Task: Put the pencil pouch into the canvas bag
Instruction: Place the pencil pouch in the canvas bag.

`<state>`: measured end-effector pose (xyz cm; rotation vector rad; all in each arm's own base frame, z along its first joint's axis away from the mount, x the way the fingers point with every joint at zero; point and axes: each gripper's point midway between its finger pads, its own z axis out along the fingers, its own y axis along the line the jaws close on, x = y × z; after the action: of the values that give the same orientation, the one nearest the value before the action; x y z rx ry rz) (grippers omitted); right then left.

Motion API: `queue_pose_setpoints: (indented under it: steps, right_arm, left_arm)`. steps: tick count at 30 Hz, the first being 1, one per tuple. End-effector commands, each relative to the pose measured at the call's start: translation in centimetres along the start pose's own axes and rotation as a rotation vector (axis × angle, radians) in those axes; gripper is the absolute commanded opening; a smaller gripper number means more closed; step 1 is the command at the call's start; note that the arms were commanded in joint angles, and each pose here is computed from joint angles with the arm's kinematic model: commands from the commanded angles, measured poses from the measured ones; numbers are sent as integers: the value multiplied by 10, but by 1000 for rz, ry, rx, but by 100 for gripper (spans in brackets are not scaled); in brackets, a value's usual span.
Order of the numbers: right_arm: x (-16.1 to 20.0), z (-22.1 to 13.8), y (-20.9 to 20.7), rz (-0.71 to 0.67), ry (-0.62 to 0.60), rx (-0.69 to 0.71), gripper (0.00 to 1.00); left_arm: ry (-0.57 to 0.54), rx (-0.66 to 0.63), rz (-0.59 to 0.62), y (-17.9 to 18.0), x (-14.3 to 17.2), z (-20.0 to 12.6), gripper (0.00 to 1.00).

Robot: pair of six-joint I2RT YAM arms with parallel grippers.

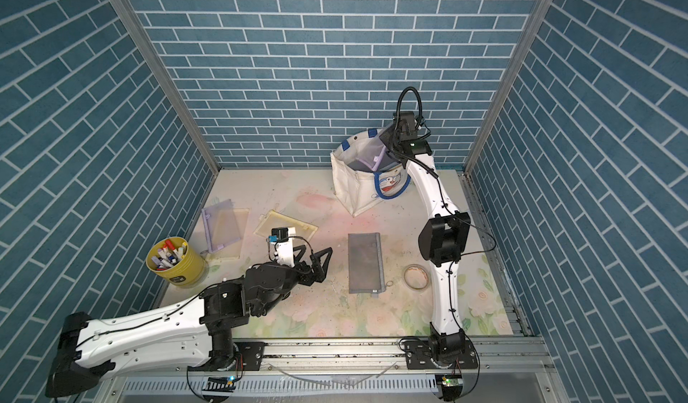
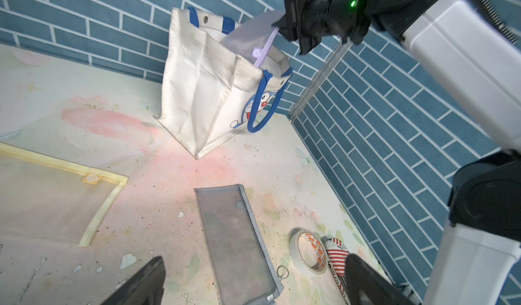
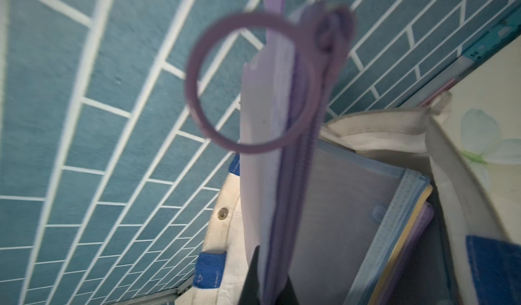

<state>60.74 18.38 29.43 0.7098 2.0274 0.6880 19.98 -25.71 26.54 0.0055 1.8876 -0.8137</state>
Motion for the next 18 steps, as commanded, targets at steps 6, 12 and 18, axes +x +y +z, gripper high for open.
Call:
queue_pose_setpoints:
  steps: [6, 12, 18]
  right_arm:
    - [47, 15, -13, -43, 81, 32, 0]
    - [52, 8, -9, -54, 89, 42, 7]
    - [46, -7, -6, -97, 102, 53, 42]
  left_arm:
    - [-84, -56, -15, 29, -14, -21, 99]
    - [-102, -68, -13, 31, -18, -23, 99]
    - [-104, -71, -8, 27, -15, -14, 99]
